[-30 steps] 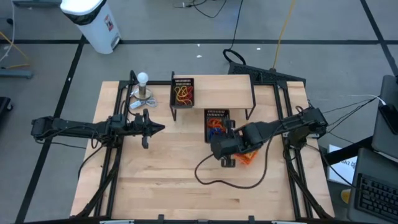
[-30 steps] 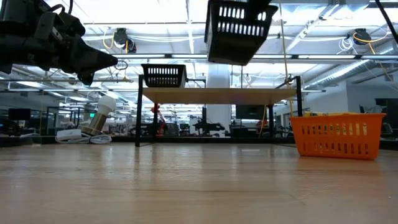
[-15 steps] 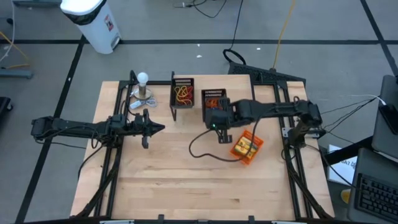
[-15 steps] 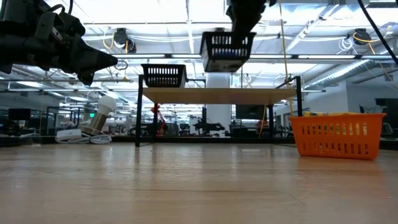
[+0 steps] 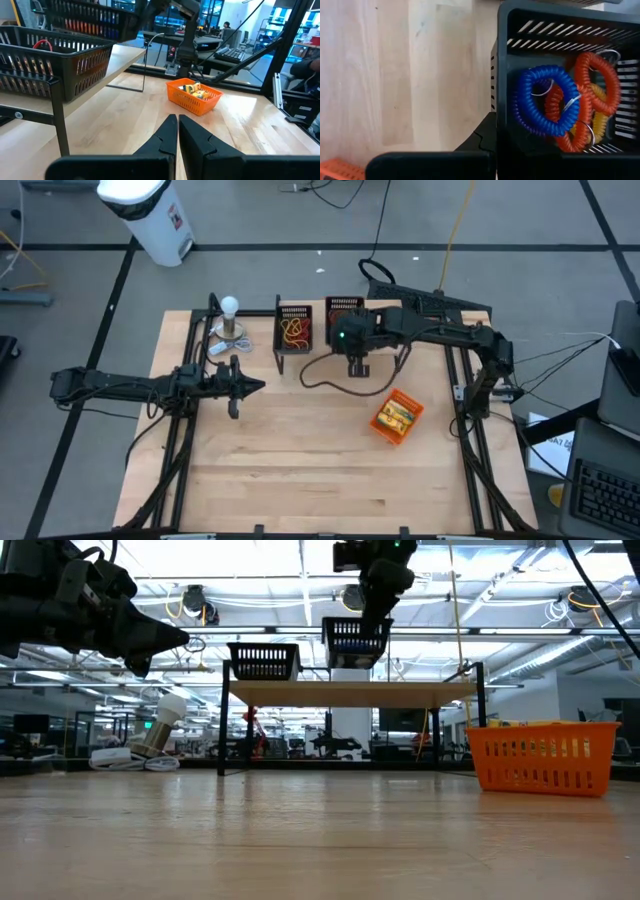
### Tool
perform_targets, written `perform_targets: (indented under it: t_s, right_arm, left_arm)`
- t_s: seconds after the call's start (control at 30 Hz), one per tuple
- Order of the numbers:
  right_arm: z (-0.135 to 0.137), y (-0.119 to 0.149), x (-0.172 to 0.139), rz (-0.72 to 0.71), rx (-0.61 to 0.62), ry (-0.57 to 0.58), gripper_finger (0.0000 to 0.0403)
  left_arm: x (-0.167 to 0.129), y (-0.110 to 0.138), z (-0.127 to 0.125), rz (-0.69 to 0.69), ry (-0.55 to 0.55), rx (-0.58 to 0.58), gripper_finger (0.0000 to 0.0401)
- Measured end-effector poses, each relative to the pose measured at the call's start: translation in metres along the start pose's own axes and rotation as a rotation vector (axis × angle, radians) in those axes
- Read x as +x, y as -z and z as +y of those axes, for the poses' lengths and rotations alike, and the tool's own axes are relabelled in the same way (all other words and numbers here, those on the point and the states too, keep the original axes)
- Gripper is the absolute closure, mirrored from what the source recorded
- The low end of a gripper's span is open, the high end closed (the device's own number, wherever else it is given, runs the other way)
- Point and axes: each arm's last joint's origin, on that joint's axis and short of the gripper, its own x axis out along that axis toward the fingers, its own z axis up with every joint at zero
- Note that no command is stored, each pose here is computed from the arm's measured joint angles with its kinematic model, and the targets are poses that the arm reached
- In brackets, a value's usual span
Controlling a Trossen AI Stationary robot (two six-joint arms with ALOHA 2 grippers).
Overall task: Pick & Place Office Desk Supplies
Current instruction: Put the right black bin filled with spring keychains on the shelf
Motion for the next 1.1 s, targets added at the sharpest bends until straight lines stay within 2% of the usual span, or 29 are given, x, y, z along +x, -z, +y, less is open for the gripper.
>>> perform_targets:
  t_s: [0.13,0.27,0.5,0.63,0.8,1.1]
  right_arm:
    - [-0.006,-0.001,0.014,0.004,-0.015,-0.05,0.0403]
    - [-0.006,-0.007,0.022,-0.017,-0.032,-0.044,0.0403]
    - [-0.008,-0.009,0.032,-0.021,0.013,-0.039,0.0403]
    - [-0.008,-0.002,0.043,0.039,0.032,-0.052,0.0403]
    - [-0.006,0.002,0.051,0.036,0.04,-0.07,0.0403]
    - [-0.005,0.004,0.052,0.035,0.026,-0.068,0.0403]
  left_arm:
    - [0.0,0.0,0.0,0.0,0.0,0.006,0.0382]
    - [0.0,0.0,0.0,0.0,0.001,0.016,0.0382]
    - [0.0,0.0,0.0,0.0,0.001,0.016,0.0382]
    - [0.0,0.0,0.0,0.002,0.003,0.015,0.0382]
    - [0.0,0.0,0.0,0.001,0.004,0.016,0.0382]
    - [0.0,0.0,0.0,0.001,0.003,0.017,0.0382]
